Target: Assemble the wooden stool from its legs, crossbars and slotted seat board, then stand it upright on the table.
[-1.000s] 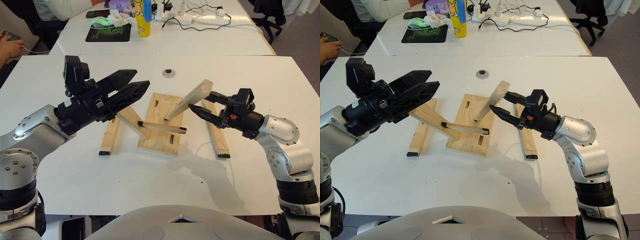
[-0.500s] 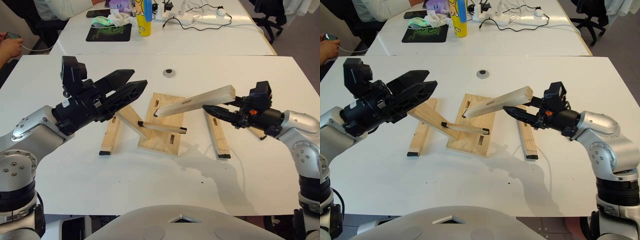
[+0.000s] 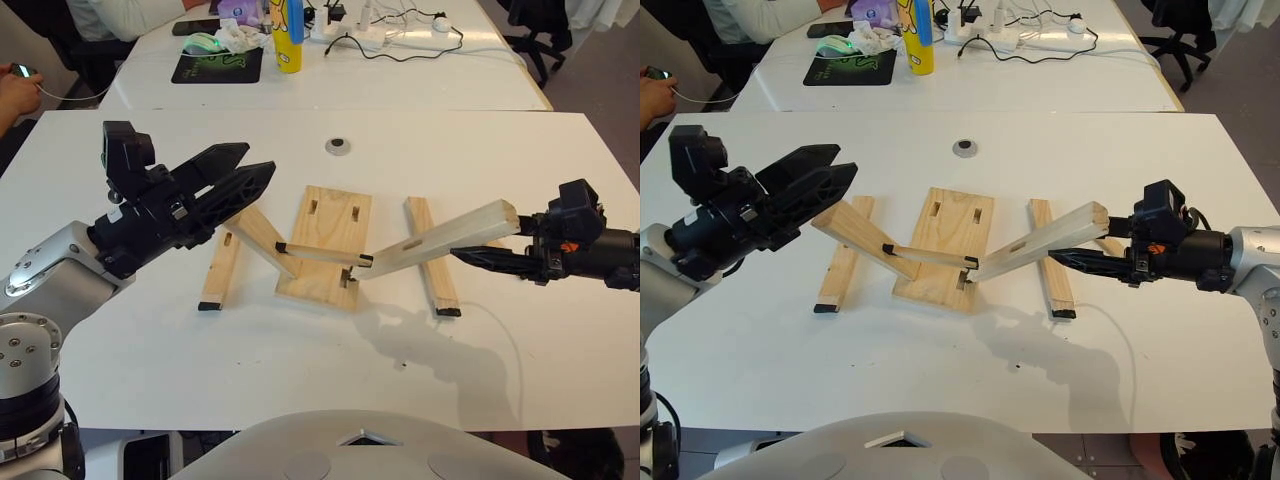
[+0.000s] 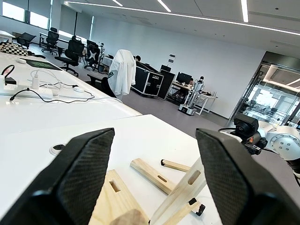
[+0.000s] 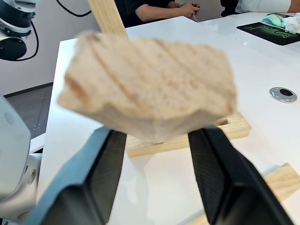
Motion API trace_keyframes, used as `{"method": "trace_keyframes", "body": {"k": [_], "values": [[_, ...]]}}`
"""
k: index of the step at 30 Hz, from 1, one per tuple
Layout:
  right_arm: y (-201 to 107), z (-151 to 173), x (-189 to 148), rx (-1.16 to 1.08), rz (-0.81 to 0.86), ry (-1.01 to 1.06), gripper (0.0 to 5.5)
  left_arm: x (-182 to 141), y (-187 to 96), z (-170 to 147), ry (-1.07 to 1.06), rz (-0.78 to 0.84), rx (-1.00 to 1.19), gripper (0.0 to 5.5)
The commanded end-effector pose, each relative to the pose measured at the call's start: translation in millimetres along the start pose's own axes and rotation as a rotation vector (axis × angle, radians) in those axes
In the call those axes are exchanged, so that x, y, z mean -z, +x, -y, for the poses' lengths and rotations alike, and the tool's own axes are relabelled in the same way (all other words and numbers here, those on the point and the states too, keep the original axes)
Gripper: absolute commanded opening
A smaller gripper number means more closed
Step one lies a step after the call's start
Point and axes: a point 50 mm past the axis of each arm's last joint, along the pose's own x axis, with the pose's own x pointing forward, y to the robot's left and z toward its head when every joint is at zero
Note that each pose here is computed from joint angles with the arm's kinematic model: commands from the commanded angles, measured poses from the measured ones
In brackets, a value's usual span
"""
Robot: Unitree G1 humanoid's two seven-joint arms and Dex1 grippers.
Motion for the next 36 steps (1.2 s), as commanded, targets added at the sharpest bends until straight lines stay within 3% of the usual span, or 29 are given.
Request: {"method": "trace_keyframes", "body": {"k": [1, 11, 21, 36], "values": [[3, -4, -4, -0.036, -0.024, -0.051, 2.06, -1, -2, 1, 0.007, -0.002, -0.007, 3.18], [13, -6, 3, -0.056, -0.083, -0.163, 2.06, -2, 0, -1, 0.009, -0.011, 0.007, 3.18], [3, 3, -12, -0.087, -0.121, -0.186, 2.06, 3, -4, 2, 0.005, 0.001, -0.018, 3.18], [9, 4, 0, -0.094, -0.202, -0.189, 2.06, 4, -5, 4, 0.003, 0.024, -0.044, 3.18]]}}
